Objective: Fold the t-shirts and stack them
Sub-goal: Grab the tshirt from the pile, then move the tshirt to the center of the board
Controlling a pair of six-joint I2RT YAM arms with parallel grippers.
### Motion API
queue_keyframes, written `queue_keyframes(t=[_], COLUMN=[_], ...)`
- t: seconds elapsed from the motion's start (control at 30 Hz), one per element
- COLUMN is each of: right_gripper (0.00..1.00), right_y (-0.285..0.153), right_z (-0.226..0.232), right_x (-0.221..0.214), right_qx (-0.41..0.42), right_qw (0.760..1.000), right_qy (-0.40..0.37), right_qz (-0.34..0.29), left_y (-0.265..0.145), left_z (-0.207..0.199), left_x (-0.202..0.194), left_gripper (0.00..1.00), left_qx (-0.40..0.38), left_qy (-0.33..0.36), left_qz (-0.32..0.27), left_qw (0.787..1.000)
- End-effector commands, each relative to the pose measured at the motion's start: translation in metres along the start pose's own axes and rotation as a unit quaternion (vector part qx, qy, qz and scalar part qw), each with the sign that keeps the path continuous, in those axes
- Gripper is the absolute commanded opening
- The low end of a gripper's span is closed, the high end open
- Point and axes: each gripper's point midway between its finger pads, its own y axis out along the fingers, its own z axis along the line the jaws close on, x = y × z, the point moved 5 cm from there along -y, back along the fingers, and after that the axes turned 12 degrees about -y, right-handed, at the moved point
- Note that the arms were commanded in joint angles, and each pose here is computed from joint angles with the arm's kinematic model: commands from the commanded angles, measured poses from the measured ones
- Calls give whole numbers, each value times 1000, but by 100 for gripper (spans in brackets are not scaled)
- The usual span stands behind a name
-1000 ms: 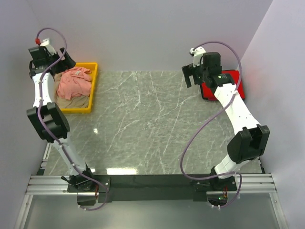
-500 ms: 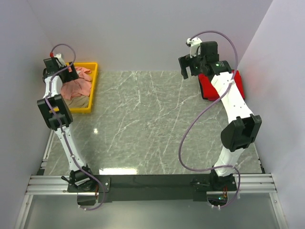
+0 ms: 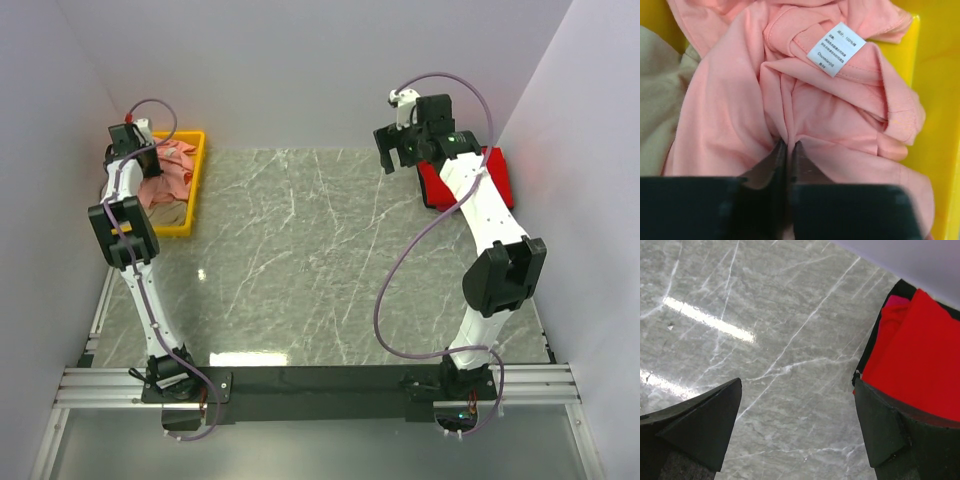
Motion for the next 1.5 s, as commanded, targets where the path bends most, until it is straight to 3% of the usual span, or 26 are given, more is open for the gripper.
queue_keyframes(t=[0.0, 0.13, 0.27, 0.37, 0.63, 0.67, 0.93, 1.1, 1.2, 1.23, 1.27, 1.3, 1.33, 1.43, 1.47], right_gripper=[99, 97, 96, 93, 91, 91, 89, 89, 89, 89, 89, 89, 88, 88, 88], right_y=[-14, -17, -19, -21, -35, -36, -53, -61, -65, -65, -65, -63, -61, -58, -57], right_z=[-2, 0, 4, 6, 3, 3, -12, -31, -42, -41, -38, -37, -31, -13, -8], right_x=[4, 0, -8, -11, -17, -20, -31, -51, -69, -71, -77, -84, -87, -107, -112], right_qx=[-15, -15, -8, -8, -26, -27, -43, -15, 3, 20, 35, 47, 66, 109, 120], right_qw=[1000, 1000, 1000, 1000, 1000, 1000, 999, 998, 996, 995, 994, 993, 991, 984, 981], right_qy=[-2, 0, 1, 4, 5, 6, 26, 60, 83, 88, 94, 95, 97, 110, 116], right_qz=[-11, -8, -2, 1, 1, 4, 9, 19, 40, 40, 50, 58, 62, 93, 101], left_y=[-18, -67, -149, -200, -290, -313, -401, -423, -410, -408, -385, -374, -354, -301, -296], left_z=[-18, -38, -61, -80, -131, -146, -236, -300, -309, -309, -305, -303, -294, -251, -247], left_x=[29, 83, 150, 177, 187, 186, 132, 60, 17, 8, -18, -30, -46, -64, -67], left_gripper=[1, 0, 0, 0, 0, 0, 0, 0, 1, 6, 21, 53, 62, 76, 86], left_qx=[-29, -60, -86, -120, -236, -269, -457, -560, -576, -586, -582, -580, -550, -463, -453], left_qy=[-2, 20, 46, 63, 65, 78, 75, 70, 39, 35, 13, 9, -13, -37, -27], left_qz=[-28, -107, -220, -273, -302, -310, -240, -132, -61, -46, 3, 24, 65, 70, 68], left_qw=[999, 992, 971, 953, 921, 909, 853, 815, 814, 808, 813, 814, 833, 883, 888])
